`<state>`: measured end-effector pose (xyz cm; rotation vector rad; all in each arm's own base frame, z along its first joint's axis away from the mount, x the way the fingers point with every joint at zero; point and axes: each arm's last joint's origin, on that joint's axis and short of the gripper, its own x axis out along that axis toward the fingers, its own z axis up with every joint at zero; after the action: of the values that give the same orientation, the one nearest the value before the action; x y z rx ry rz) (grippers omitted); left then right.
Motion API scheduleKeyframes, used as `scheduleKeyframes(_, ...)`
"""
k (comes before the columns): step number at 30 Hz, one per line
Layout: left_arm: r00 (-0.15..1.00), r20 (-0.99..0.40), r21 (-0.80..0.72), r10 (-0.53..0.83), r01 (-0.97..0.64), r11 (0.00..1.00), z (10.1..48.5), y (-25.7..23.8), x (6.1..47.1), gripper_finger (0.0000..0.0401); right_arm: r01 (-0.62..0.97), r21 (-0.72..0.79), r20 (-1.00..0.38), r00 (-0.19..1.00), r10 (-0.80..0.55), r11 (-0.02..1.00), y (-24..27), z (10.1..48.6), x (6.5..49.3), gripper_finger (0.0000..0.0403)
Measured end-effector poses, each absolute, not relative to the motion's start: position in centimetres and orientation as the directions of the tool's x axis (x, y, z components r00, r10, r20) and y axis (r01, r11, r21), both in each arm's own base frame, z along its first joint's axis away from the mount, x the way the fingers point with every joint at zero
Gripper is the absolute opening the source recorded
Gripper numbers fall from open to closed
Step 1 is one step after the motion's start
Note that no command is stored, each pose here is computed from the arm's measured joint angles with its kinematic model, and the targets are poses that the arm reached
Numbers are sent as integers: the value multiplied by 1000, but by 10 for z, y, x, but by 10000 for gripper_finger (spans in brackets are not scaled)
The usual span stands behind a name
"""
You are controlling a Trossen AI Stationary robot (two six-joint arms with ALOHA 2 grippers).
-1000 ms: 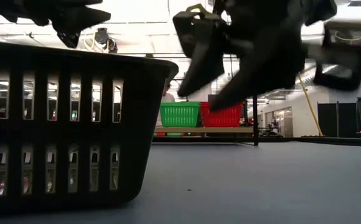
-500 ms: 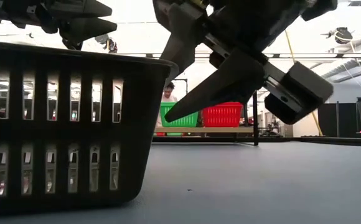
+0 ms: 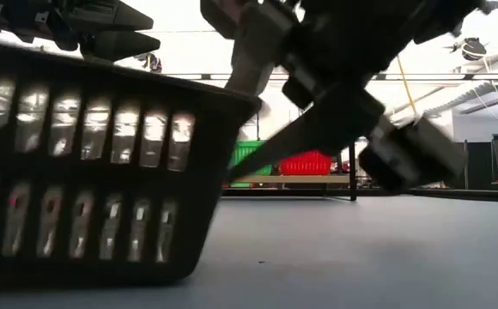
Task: Stack baskets on shelf by color
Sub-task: Stack the bottom black bin on top of the black bin on the shelf
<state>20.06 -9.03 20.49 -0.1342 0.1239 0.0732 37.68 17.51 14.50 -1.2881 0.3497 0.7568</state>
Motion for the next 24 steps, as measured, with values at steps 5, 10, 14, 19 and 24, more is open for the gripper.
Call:
scheduleKeyframes(5,989,-127,-137,75,-92,986,205,-90,201,168,-630,-769,-572,753,324,108,178,136,384,98)
scheduleKeyframes(10,988,-129,-139,81,-98,985,205,-90,200,168,-632,-743,-557,766,321,218,176,141,385,79)
scheduleKeyframes(14,989,-129,-136,77,-94,986,205,-92,200,168,-723,-591,-625,691,363,358,165,150,380,18)
scheduleKeyframes(19,989,-126,-88,82,-93,992,205,-95,197,168,-775,-479,-686,624,375,412,161,154,371,11)
scheduleKeyframes(24,989,-121,-72,79,-88,994,205,-101,194,168,-730,-441,-627,667,402,523,161,189,363,6)
